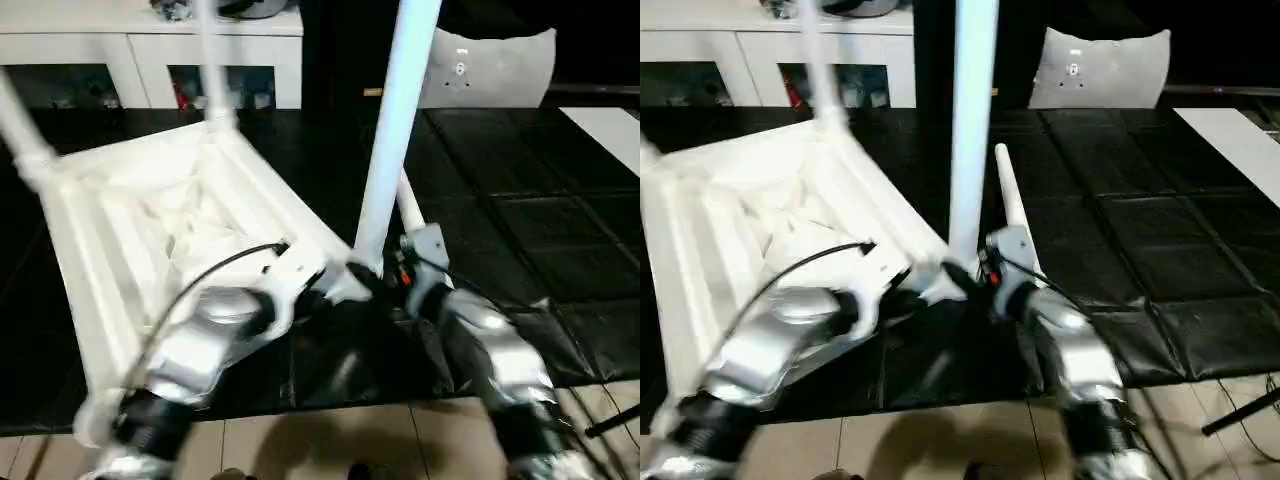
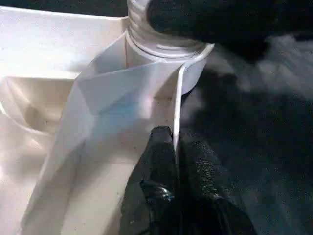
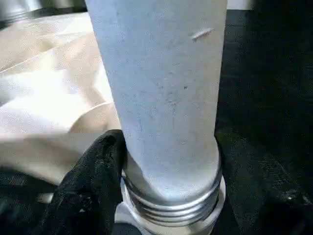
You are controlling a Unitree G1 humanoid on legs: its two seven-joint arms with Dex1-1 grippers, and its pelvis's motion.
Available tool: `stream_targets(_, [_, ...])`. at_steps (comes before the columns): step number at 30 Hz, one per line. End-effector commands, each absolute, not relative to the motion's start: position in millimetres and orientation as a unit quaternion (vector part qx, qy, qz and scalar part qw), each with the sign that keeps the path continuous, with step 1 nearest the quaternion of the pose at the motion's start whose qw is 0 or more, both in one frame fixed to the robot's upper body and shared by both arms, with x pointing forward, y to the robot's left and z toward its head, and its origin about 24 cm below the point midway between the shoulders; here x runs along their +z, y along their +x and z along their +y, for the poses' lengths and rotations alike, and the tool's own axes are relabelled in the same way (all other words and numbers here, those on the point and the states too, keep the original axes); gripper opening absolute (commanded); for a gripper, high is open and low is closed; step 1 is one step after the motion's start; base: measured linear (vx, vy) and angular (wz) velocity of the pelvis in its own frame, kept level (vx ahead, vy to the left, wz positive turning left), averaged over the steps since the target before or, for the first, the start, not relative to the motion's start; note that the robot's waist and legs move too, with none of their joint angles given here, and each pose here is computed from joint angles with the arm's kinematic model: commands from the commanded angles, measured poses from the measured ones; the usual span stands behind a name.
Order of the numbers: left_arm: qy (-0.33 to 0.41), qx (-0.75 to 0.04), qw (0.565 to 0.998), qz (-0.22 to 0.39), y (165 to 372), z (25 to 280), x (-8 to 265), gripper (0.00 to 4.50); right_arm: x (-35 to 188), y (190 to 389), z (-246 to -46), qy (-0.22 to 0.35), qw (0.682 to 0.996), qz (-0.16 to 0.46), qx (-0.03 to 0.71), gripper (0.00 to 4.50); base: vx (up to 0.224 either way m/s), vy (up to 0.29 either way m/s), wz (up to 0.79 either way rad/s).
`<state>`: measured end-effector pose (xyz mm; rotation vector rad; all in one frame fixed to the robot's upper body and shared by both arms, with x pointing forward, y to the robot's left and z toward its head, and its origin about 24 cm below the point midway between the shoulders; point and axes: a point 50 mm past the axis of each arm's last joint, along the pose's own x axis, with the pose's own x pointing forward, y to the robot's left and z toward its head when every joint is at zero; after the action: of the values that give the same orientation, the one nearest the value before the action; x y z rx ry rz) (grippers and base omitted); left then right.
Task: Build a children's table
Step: Rotate leg to tighten
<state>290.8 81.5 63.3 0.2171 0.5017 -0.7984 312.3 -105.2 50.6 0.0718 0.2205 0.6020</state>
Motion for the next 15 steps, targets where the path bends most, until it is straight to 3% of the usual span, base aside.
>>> stream_targets(1, [0.075, -0.346, 0.922, 0.156, 306, 62, 100, 0.00, 33, 306.0, -75.6, 0.076, 0.939, 0.156, 0.298, 2.61, 0.000, 0.000, 0.00])
stream_targets(5, [0.087, -0.335, 0.924, 0.162, 307, 63, 101, 0.00, 34, 308.5, -72.7, 0.076, 0.944, 0.149, 0.283, 2.61, 0.000, 0.000, 0.00])
stream_targets(8, [0.099, -0.338, 0.921, 0.166, 306, 67, 100, 0.00, 33, 308.1, -74.0, 0.086, 0.944, 0.151, 0.281, 3.31, 0.000, 0.000, 0.00])
stream_targets(15, [0.122, -0.352, 0.912, 0.172, 304, 75, 96, 0.00, 37, 307.5, -83.2, 0.090, 0.942, 0.142, 0.290, 3.85, 0.000, 0.000, 0.00])
